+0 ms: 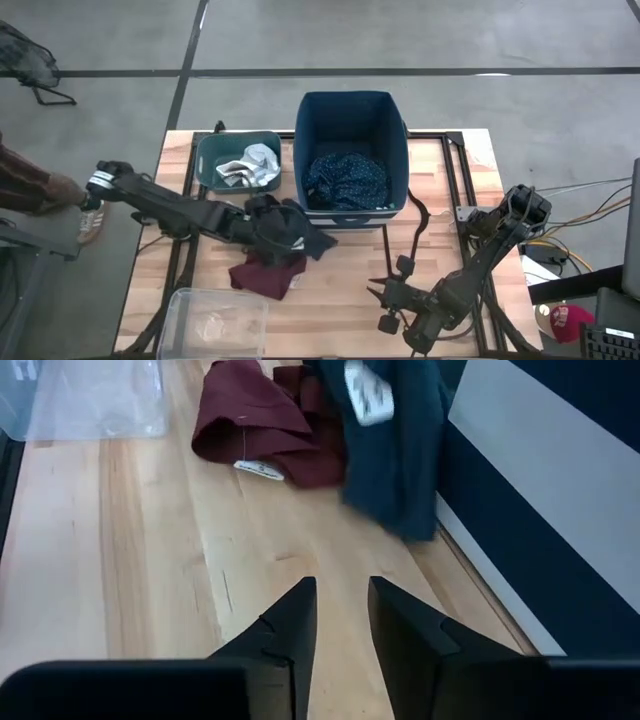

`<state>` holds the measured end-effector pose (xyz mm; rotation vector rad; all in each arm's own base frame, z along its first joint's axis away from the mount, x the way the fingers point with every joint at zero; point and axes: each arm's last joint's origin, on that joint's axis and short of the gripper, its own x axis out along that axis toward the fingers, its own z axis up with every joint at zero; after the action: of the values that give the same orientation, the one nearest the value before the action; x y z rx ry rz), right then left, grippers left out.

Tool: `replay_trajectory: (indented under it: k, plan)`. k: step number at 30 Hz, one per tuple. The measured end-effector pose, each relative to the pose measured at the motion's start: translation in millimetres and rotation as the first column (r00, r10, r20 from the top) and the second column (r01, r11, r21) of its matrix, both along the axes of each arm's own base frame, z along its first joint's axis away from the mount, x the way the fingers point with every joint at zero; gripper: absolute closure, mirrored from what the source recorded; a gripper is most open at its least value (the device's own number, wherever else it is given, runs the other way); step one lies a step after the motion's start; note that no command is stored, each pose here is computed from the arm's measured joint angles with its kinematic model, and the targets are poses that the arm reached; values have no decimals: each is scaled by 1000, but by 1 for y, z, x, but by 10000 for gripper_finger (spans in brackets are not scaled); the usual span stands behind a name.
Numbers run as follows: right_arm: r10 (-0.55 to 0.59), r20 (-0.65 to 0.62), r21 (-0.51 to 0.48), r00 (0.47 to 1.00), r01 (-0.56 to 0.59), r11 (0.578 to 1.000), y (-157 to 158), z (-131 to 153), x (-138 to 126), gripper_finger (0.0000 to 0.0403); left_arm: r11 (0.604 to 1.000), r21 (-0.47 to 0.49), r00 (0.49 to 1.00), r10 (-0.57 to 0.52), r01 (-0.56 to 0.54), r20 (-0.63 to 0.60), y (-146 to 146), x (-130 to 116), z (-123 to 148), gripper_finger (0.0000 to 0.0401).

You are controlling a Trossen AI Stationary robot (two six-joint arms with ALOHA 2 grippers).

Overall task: Pick & Place Cloths
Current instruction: Put the dark blue shorts into the transparent bin

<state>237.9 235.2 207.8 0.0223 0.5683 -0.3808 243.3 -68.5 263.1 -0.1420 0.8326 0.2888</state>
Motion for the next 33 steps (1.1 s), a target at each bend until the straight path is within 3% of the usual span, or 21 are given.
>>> replay_trajectory:
  k: [7, 13, 18, 22, 27, 33]
  plan:
    - [0, -2, -2, 1000, 0, 1000, -1, -4, -1, 302, 998, 40, 988, 43, -49, 145, -8, -32, 69, 396]
    - [-3, -13, -15, 1000, 3, 1000, -5, -11, -3, 303, 1000, 24, 944, -18, 11, 331, -21, -65, 126, 398]
    - [-6, -32, -37, 999, 4, 999, -9, -18, -5, 330, 990, -30, 891, -110, 137, 441, -35, -90, 164, 398]
    - [-4, -38, -49, 999, 2, 999, -13, -15, -6, 384, 977, -33, 850, -164, 209, 500, -50, -108, 182, 399]
    - [12, -47, -48, 999, -14, 999, -27, -2, -8, 394, 960, -8, 811, -233, 280, 536, -76, -122, 189, 399]
    - [10, -15, -30, 1000, -11, 999, -53, 10, -27, 395, 903, -53, 747, -319, 427, 584, -110, -140, 192, 399]
